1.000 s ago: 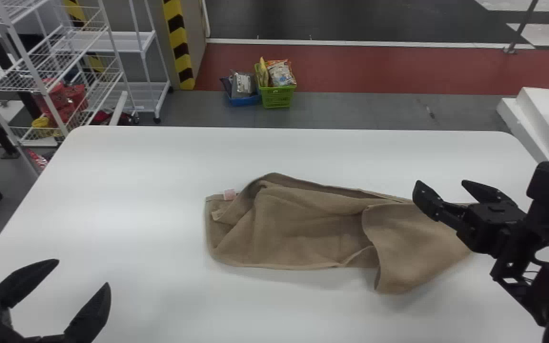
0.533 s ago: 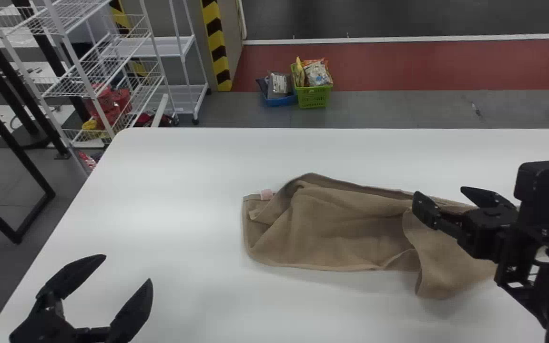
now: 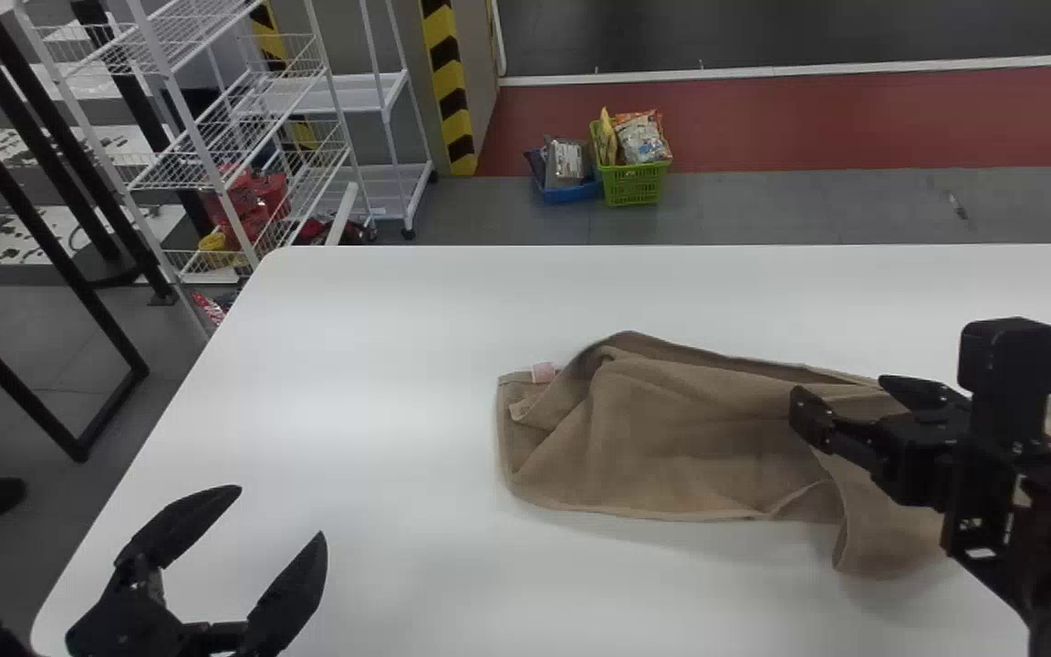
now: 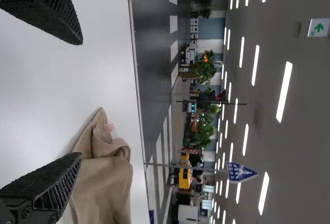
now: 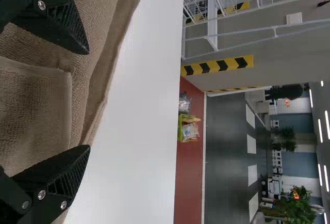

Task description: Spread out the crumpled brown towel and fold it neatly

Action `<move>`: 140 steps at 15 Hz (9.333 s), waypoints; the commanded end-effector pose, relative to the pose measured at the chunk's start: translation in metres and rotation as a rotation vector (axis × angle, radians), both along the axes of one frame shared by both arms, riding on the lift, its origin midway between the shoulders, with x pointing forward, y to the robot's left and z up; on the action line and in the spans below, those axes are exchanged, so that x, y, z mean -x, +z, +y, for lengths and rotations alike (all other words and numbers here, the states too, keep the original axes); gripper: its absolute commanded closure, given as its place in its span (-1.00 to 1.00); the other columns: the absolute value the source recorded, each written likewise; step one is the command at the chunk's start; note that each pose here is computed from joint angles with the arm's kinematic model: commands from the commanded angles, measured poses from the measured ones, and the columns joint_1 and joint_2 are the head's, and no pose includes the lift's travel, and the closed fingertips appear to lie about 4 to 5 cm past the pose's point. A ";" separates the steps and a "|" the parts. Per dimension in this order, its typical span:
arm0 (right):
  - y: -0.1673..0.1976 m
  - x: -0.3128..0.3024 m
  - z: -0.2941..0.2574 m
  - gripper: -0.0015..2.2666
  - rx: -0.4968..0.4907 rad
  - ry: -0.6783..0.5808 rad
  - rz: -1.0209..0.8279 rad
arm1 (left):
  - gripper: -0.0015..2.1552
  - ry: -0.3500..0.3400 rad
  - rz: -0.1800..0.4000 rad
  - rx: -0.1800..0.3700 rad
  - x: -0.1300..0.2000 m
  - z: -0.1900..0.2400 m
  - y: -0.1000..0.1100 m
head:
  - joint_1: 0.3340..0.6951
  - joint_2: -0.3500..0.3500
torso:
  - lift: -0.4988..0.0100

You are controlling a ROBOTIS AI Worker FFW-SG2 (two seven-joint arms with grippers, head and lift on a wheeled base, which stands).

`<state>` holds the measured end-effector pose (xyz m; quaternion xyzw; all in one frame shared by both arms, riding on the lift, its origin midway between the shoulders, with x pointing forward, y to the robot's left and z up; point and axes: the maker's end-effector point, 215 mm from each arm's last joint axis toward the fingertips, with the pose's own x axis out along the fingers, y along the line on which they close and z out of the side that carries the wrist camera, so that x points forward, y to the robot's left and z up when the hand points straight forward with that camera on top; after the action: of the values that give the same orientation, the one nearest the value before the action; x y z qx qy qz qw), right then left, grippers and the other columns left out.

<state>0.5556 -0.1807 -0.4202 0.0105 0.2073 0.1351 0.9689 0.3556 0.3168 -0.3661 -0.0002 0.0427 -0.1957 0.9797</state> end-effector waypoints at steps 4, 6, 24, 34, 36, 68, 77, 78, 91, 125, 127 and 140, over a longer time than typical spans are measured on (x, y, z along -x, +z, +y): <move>-0.013 0.001 0.006 -0.83 0.019 0.004 0.041 | -0.97 0.010 0.001 0.011 0.001 0.004 -0.002 | 1.00 0.50 | 0.46; -0.015 0.000 0.006 -0.79 0.020 0.003 0.049 | -0.97 0.011 0.003 0.012 0.001 0.004 -0.003 | 1.00 0.51 | 0.46; -0.021 0.022 -0.001 -0.50 0.020 -0.008 0.077 | -0.97 0.018 0.004 0.018 0.005 0.011 -0.004 | 1.00 0.52 | 0.46; -0.025 0.023 -0.011 0.23 0.020 -0.028 0.102 | -0.97 0.019 0.011 0.022 0.005 0.012 -0.007 | 1.00 0.52 | 0.46; -0.010 0.024 -0.016 0.23 -0.011 -0.039 0.073 | -0.97 0.019 0.011 0.022 0.005 0.012 -0.007 | 1.00 0.50 | 0.46; 0.031 0.299 -0.315 -1.00 -0.304 -0.535 0.353 | -0.97 0.012 0.017 0.023 -0.001 0.007 -0.013 | 1.00 -0.91 | 0.46; 0.062 0.227 -0.271 -0.97 -0.372 -0.411 0.217 | -0.97 -0.006 0.009 0.018 0.001 0.001 -0.005 | 1.00 -0.69 | 0.46; 0.060 0.216 -0.267 -0.97 -0.335 -0.399 0.203 | -0.97 -0.005 0.010 0.019 0.000 0.001 -0.004 | 1.00 -0.68 | 0.46; 0.036 0.129 -0.242 -0.95 -0.005 -0.372 0.161 | -0.97 -0.096 0.005 0.006 -0.025 -0.057 0.009 | 1.00 -0.68 | 0.46; 0.003 0.090 -0.292 -0.94 0.016 -0.471 0.072 | -0.80 -0.253 0.247 -0.102 -0.146 -0.213 -0.081 | 1.00 -1.00 | 0.46; 0.004 0.091 -0.294 -0.94 0.015 -0.473 0.068 | -0.77 -0.276 0.255 -0.126 -0.148 -0.226 -0.087 | 1.00 -1.00 | 0.46; -0.015 0.105 -0.313 -0.94 0.006 -0.508 0.078 | 0.63 -0.322 0.161 -0.116 -0.103 -0.253 -0.007 | 1.00 -1.00 | 0.46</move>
<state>0.4515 -0.4939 -0.4331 0.0640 0.2345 -0.1134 0.9634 0.4617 0.0689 -0.3867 0.0485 0.1442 -0.3443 0.9265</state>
